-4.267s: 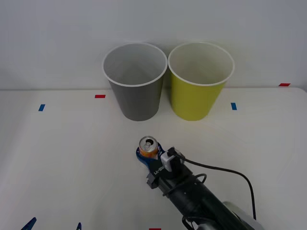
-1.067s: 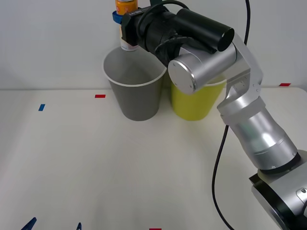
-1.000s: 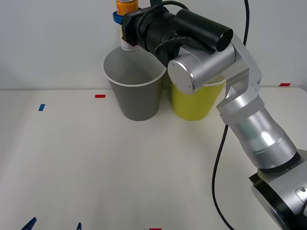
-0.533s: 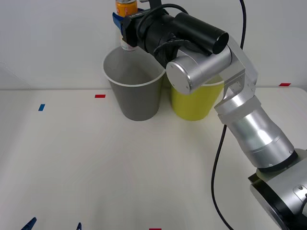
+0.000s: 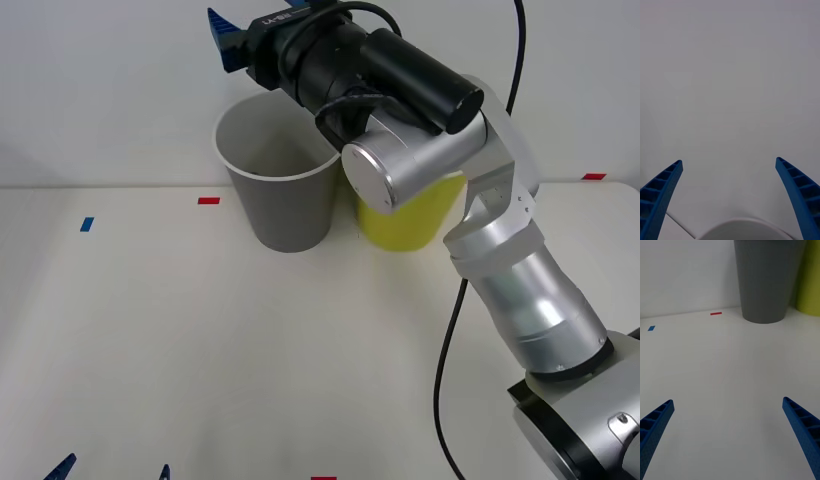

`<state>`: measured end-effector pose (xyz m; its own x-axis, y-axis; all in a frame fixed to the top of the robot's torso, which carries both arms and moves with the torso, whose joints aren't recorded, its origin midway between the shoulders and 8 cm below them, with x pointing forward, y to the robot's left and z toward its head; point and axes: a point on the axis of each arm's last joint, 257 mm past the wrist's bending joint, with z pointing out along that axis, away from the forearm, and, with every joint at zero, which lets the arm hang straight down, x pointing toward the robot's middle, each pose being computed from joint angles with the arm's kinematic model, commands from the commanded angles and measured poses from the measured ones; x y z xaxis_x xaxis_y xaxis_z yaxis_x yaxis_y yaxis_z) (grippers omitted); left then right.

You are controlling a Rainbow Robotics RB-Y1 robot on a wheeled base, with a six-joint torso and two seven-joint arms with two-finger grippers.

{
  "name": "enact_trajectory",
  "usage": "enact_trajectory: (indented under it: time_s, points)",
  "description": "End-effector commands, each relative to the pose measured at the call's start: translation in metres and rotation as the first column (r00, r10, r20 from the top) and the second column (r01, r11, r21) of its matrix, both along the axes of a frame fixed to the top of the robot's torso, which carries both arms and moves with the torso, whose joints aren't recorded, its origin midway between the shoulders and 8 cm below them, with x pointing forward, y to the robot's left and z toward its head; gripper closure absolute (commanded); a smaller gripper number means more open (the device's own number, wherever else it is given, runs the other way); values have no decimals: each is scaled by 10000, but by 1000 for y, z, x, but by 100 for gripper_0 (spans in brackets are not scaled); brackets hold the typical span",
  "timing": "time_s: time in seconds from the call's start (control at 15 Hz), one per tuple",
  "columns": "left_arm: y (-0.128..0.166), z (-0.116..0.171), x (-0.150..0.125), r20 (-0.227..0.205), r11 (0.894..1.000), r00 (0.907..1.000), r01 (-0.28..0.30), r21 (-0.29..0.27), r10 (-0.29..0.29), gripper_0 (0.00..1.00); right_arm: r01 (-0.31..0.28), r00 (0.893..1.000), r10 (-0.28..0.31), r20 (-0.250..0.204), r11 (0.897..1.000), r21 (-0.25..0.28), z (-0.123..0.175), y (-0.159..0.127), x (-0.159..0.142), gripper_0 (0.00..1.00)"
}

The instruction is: Put cans in the gray bin and PET bottles in the light green bin.

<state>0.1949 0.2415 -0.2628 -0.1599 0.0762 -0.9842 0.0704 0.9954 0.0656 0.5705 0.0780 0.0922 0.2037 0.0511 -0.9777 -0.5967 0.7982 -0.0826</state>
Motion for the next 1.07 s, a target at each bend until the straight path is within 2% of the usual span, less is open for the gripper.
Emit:
enact_trajectory:
  time_s: [0.07,0.2,0.4,0.67,0.87,1.07]
  points:
    - [0,0,0,0,10000,10000,0,0,0,0,-280,9995,283,-100,9993,258,-18,-26,-31,16]
    - [0,0,0,0,10000,10000,0,0,0,0,-400,9987,416,-289,9978,536,-30,-50,-52,17]
    - [0,0,0,0,10000,10000,0,0,0,0,-212,9989,233,-417,9986,492,-50,-89,-85,17]
    - [0,0,0,0,10000,10000,0,0,0,0,698,9958,-683,-614,9973,222,-77,-151,-128,17]
    - [0,0,0,0,10000,10000,0,0,0,0,1262,9869,-1250,-1018,9920,52,-95,-185,-146,17]
    - [0,0,0,0,10000,10000,0,0,0,0,2050,9706,-2004,-1332,9785,223,-112,-204,-151,16]
